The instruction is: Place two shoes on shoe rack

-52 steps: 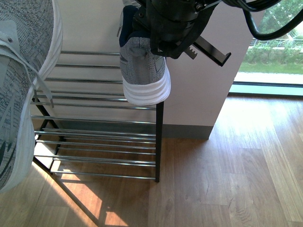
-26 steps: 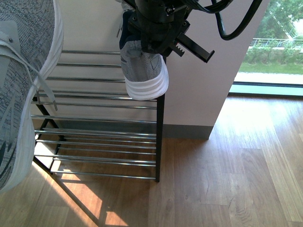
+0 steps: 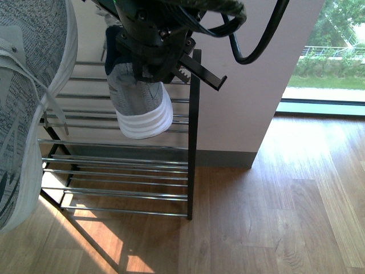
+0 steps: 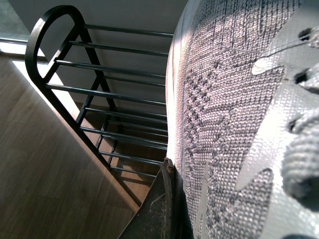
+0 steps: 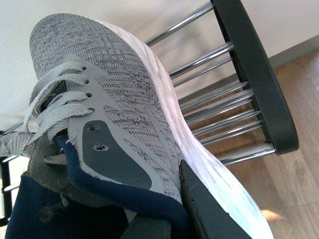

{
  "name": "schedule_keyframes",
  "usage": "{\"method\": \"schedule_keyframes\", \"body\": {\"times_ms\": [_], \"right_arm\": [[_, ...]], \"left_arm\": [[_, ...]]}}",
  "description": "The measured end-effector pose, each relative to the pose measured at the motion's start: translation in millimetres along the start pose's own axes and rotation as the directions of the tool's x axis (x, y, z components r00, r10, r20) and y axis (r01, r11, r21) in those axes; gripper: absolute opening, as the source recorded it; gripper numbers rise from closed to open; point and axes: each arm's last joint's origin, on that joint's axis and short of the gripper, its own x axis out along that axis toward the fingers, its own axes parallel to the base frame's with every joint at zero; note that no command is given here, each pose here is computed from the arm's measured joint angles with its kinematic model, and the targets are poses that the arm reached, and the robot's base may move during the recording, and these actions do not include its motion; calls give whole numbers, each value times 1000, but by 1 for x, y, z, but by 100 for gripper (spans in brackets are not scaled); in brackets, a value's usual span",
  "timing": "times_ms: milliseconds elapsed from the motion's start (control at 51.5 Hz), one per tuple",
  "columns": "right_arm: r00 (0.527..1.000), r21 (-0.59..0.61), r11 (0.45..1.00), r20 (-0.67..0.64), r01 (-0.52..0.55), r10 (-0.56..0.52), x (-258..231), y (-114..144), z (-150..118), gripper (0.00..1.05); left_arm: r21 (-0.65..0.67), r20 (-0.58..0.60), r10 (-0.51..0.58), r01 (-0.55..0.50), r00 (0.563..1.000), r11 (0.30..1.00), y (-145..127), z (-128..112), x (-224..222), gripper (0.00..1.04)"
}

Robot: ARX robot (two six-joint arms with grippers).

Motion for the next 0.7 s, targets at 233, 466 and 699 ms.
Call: {"method": "schedule_keyframes", "body": {"times_ms": [233, 466, 699], "right_arm": [[987, 16, 988, 50, 155, -156, 50, -20, 12, 1], [985, 18, 987, 75, 157, -158, 58, -17, 20, 5], [989, 32, 999, 143, 27, -31, 36, -18, 45, 44]], "left_arm": [[0, 0, 0, 0, 1000, 1000, 0, 0, 0, 6], [0, 0, 0, 0, 1000, 1000, 0, 0, 0, 6], [0, 0, 1, -1, 1000, 1000, 0, 0, 0, 6]]}}
